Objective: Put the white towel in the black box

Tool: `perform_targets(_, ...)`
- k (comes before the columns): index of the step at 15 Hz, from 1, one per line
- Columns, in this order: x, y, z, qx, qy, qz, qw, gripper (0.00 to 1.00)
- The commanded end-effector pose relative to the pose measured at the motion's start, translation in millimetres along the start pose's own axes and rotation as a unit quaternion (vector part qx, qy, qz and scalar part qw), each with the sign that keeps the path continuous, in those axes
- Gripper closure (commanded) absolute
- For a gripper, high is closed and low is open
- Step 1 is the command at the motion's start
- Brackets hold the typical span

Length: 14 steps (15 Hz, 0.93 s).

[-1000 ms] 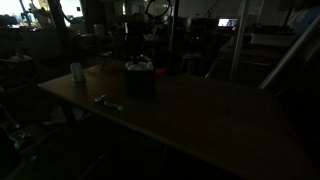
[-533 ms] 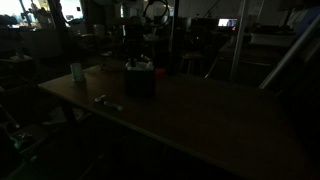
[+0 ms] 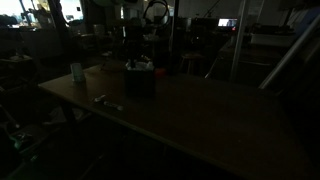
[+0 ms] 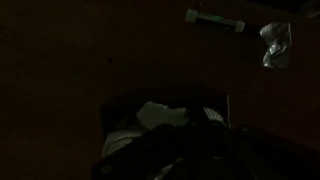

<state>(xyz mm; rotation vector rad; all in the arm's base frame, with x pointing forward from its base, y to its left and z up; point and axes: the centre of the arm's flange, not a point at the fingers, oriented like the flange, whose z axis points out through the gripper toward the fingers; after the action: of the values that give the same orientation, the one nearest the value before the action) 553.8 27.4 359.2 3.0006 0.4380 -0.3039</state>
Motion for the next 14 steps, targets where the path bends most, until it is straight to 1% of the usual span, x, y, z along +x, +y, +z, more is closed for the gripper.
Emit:
perform_targets(1,7.3,0.4,2.9,0.012,0.008,-0.001,0.9999,1.0)
perform_targets(7,18.7,2.3,12.8,0.023,0.002,-0.002,0.9997,1.0)
perform_targets(14,30.8,6.9,13.5,0.021,-0.002,-0.011,0.9997,1.0)
